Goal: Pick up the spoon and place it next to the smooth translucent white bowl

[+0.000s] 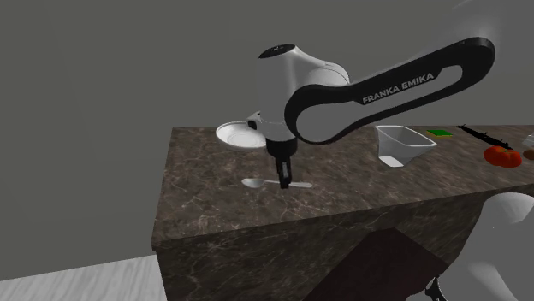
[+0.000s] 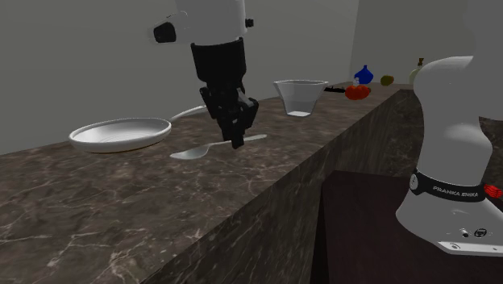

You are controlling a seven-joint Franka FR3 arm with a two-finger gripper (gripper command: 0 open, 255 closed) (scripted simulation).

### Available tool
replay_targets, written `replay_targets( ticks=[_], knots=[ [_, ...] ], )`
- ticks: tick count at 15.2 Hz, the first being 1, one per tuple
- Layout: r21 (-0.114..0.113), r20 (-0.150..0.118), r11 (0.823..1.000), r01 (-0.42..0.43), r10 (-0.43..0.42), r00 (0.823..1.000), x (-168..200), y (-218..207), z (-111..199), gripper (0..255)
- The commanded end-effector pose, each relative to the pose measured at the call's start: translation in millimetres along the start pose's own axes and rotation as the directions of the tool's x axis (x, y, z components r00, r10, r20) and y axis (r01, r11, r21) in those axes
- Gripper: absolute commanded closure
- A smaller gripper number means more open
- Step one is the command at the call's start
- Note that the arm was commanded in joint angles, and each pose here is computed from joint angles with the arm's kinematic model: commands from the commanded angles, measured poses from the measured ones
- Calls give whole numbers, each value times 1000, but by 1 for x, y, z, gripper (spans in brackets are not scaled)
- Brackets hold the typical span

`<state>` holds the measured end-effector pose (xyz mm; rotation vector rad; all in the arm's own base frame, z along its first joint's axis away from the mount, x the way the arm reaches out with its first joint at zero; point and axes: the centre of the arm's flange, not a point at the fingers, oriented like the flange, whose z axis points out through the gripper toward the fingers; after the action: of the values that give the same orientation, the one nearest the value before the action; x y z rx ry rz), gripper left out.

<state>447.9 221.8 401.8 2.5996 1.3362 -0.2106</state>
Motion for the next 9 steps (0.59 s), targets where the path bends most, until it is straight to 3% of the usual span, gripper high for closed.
replay_targets(
  ticks=[1,9],
  knots=[
    [0,0,1000,0,0,1000,-1,1,-10,255],
    [0,0,1000,0,0,1000,-11,6,-51,255]
  ],
)
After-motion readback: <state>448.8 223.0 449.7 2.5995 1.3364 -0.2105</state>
